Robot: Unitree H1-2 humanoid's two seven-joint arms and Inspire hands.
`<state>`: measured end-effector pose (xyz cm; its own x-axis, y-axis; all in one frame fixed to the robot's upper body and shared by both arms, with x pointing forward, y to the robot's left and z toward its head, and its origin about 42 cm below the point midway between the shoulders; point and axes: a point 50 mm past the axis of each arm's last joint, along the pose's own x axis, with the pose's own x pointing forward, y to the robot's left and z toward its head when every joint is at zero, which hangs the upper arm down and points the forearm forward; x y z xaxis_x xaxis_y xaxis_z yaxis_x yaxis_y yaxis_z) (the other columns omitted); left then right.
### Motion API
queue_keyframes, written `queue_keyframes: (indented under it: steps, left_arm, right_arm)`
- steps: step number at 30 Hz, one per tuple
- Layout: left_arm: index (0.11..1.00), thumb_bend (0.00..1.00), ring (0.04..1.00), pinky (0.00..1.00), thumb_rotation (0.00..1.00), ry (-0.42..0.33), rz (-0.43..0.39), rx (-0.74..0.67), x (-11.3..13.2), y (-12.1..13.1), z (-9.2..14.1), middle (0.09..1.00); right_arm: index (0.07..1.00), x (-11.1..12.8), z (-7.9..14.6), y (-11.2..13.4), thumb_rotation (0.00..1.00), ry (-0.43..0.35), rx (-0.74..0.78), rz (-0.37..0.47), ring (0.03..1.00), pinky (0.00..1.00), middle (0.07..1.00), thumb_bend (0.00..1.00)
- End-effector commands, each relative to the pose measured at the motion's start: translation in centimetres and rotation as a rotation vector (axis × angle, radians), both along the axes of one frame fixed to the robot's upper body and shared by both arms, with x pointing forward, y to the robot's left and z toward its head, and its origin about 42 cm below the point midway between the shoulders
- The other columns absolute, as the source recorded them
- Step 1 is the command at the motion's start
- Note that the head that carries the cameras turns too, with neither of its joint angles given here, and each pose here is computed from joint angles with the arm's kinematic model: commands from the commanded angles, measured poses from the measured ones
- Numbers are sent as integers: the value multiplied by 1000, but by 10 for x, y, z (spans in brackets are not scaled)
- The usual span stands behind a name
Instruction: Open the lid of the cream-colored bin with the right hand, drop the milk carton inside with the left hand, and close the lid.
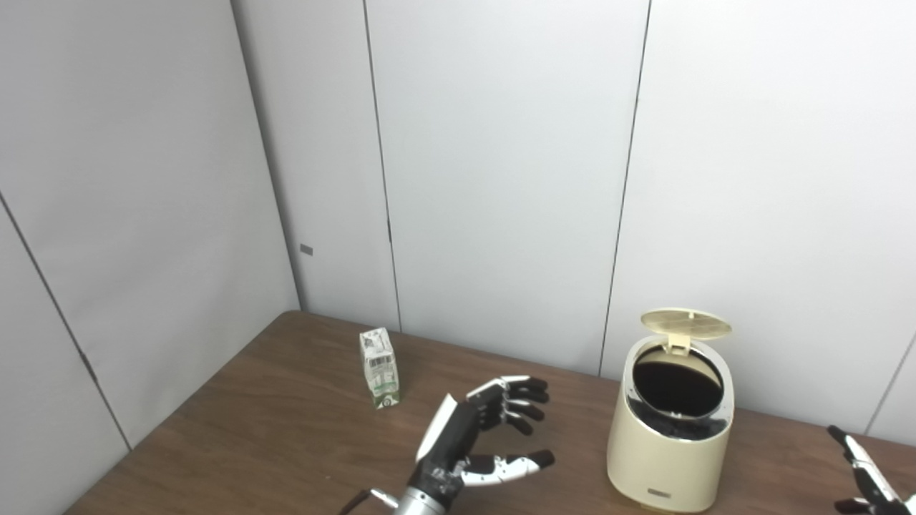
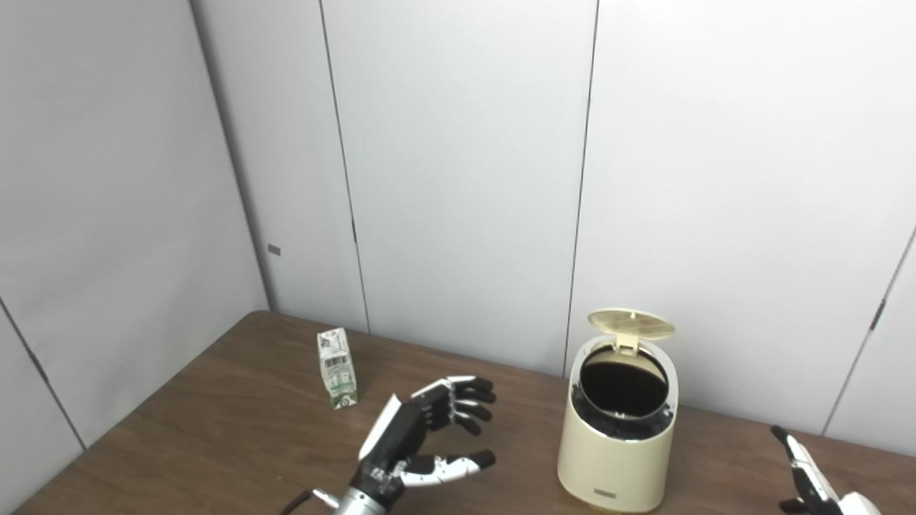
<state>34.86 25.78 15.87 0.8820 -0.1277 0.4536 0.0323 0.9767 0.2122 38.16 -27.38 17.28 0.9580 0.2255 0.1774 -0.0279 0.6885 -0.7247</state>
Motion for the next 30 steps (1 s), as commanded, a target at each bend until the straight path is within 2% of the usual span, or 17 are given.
queue_keyframes:
  steps: [1,4,5,6,7,8,10,13,18,22,26,30]
  left_arm:
    - [753,662,655,566,0,-90,31,31,2,13,30,720]
    - [746,673,632,536,1,-123,71,84,-1,37,48,710]
    - [748,669,630,539,0,-134,85,106,-2,44,55,712]
    - [749,669,631,547,0,-141,98,122,-2,50,61,711]
    - [751,669,634,556,0,-145,109,133,-2,56,67,712]
    - [753,669,637,566,0,-150,123,144,-2,61,73,713]
    - [747,671,629,570,0,-176,157,162,0,71,86,704]
    - [739,672,601,517,0,-235,216,230,5,88,102,690]
    - [714,699,589,476,0,-280,273,326,11,106,118,676]
    - [721,727,627,517,0,-308,326,413,19,122,121,682]
    - [727,738,710,595,0,-296,383,474,25,131,114,736]
    - [772,762,806,700,14,-285,406,473,31,139,106,815]
  right_arm:
    - [1000,10,30,-2,637,-124,-2,28,982,730,1000,1000]
    - [1000,10,31,-1,619,-122,4,31,979,735,1000,1000]
    - [1000,9,32,-1,627,-122,3,31,992,301,1000,1000]
    - [1000,9,32,-1,631,-122,3,31,996,154,1000,1000]
    - [1000,9,33,-2,635,-121,3,32,999,63,1000,1000]
    - [1000,9,33,-2,637,-121,3,32,1000,32,1000,1000]
    - [1000,10,32,-3,634,-121,4,32,1000,8,1000,1000]
    - [1000,10,31,-3,621,-122,3,32,1000,0,1000,1000]
    - [1000,10,31,-3,620,-119,-3,30,1000,0,1000,1000]
    - [1000,11,32,-2,635,-118,2,31,1000,0,1000,1000]
    - [1000,10,32,-1,629,-117,8,29,1000,0,1000,1000]
    - [1000,10,31,-4,626,-117,-2,27,1000,0,1000,1000]
